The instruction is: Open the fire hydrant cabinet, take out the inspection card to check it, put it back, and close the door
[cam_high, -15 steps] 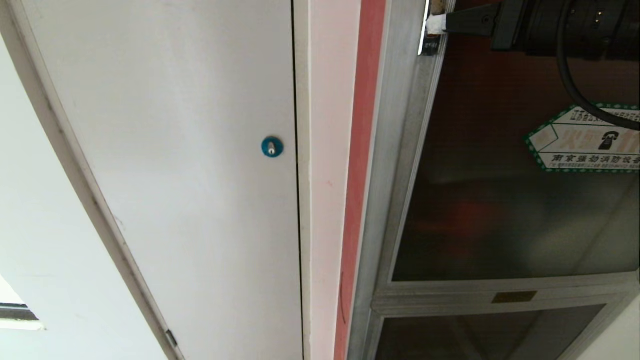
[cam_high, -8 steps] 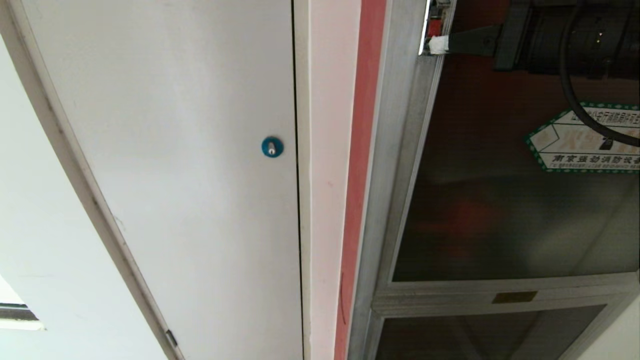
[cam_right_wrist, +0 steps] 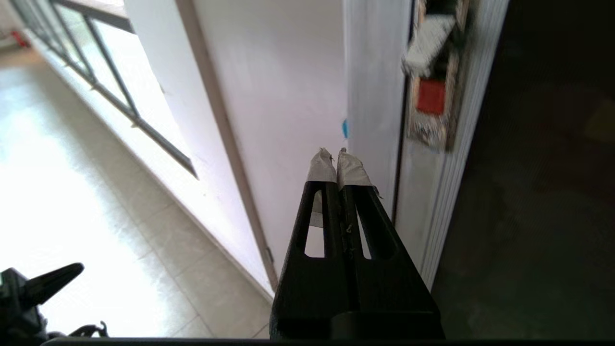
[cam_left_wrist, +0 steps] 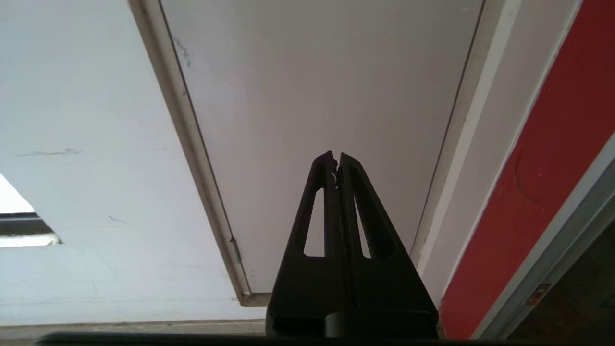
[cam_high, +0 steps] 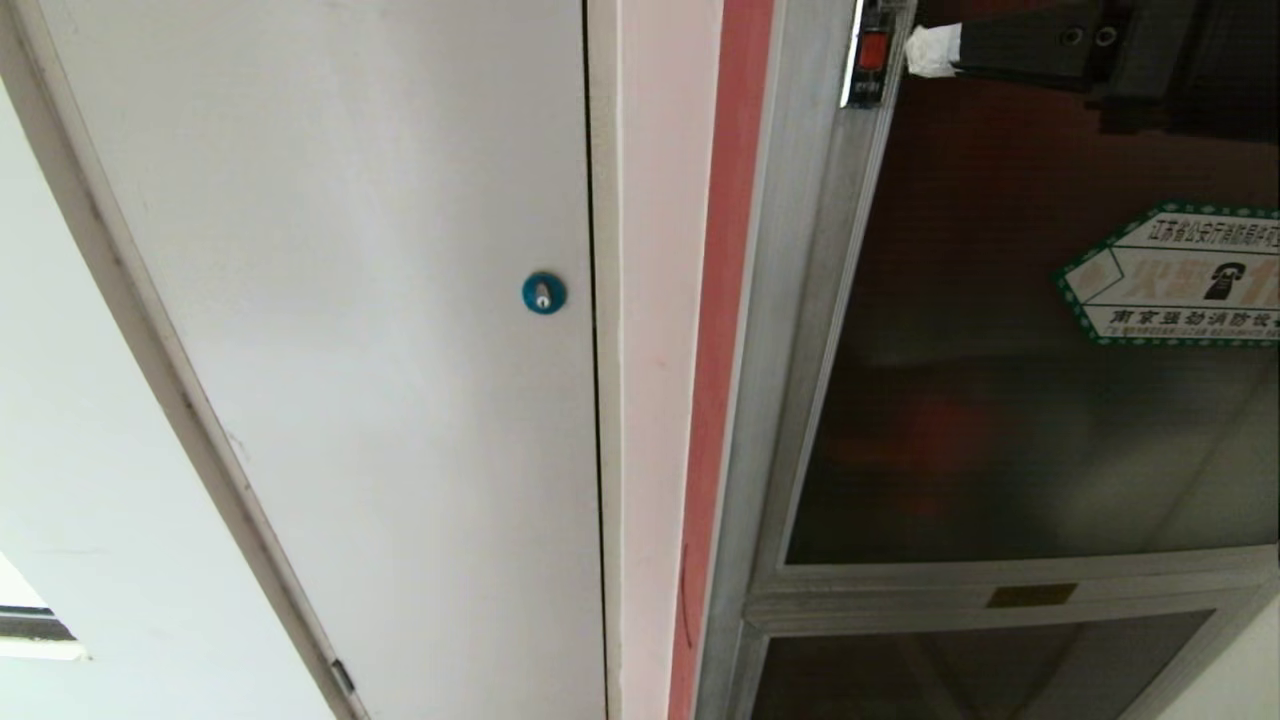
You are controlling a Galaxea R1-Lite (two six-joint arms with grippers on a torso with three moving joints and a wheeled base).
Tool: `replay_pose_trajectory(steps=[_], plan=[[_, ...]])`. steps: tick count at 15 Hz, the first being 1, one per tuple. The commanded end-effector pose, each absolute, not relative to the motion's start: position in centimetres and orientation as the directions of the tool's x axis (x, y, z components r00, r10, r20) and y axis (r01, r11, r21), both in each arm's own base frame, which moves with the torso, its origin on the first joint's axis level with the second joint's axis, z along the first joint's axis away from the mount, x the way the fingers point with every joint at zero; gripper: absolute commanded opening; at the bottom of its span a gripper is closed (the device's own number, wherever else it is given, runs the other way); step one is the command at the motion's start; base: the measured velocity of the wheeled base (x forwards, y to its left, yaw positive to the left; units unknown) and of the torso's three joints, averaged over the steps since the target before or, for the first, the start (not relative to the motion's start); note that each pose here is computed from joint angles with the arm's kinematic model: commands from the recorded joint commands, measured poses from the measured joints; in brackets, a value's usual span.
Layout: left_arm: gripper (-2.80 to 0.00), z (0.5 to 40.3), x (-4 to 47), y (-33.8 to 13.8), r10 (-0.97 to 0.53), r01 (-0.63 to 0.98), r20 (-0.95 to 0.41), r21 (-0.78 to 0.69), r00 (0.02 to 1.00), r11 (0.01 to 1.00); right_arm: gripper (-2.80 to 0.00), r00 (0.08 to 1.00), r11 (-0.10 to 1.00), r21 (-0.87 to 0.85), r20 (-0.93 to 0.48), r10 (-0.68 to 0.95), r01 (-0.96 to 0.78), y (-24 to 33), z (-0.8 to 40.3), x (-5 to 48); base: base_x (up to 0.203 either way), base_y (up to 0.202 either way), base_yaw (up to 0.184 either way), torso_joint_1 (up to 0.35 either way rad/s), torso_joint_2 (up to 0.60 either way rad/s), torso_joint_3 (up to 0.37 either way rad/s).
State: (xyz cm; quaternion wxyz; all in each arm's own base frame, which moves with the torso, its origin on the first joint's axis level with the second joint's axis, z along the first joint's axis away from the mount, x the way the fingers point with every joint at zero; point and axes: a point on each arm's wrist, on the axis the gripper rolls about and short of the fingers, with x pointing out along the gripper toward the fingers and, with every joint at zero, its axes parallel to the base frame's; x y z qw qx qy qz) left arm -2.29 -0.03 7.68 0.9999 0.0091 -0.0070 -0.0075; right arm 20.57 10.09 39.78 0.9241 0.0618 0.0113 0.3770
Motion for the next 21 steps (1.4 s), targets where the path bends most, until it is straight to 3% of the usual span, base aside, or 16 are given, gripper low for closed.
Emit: replay_pose_trajectory(steps=[1, 5, 8, 12, 13, 14, 21], plan=[[-2.8, 7.5, -2.2, 0.0, -0.015, 0.015, 0.009, 0.019, 1.0, 1.0, -2.8, 0.733, 0.725, 0.119, 0.056, 0.678, -0.679, 11.0, 39.0, 18.1, 0.0, 0.0, 0.0, 0.0, 0.0, 0.0], [-2.8, 7.5, -2.2, 0.0, -0.015, 0.015, 0.009, 0.019, 1.0, 1.0, -2.8, 0.856, 0.877, 0.003, 0.222, 0.468, -0.48, 14.5, 36.3, 17.1, 0.0, 0.0, 0.0, 0.0, 0.0, 0.0], [-2.8, 7.5, -2.2, 0.0, -0.015, 0.015, 0.009, 0.019, 1.0, 1.0, -2.8, 0.881, 0.944, -0.015, 0.355, 0.312, -0.329, 15.2, 35.6, 17.1, 0.0, 0.0, 0.0, 0.0, 0.0, 0.0], [-2.8, 7.5, -2.2, 0.0, -0.015, 0.015, 0.009, 0.019, 1.0, 1.0, -2.8, 0.877, 0.959, -0.036, 0.397, 0.27, -0.28, 15.2, 34.7, 17.1, 0.0, 0.0, 0.0, 0.0, 0.0, 0.0], [-2.8, 7.5, -2.2, 0.0, -0.015, 0.015, 0.009, 0.019, 1.0, 1.0, -2.11, 0.878, 0.961, -0.038, 0.398, 0.265, -0.273, 15.2, 34.4, 17.1, 0.0, 0.0, 0.0, 0.0, 0.0, 0.0], [-2.8, 7.5, -2.2, 0.0, -0.015, 0.015, 0.009, 0.019, 1.0, 1.0, 0.0, 0.876, 0.962, -0.034, 0.405, 0.262, -0.272, 15.2, 34.3, 17.2, 0.0, 0.0, 0.0, 0.0, 0.0, 0.0], [-2.8, 7.5, -2.2, 0.0, -0.015, 0.015, 0.009, 0.019, 1.0, 1.0, 0.0, 0.877, 0.987, -0.005, 0.459, 0.143, -0.158, 16.5, 34.6, 20.5, 0.0, 0.0, 0.0, 0.0, 0.0, 0.0]])
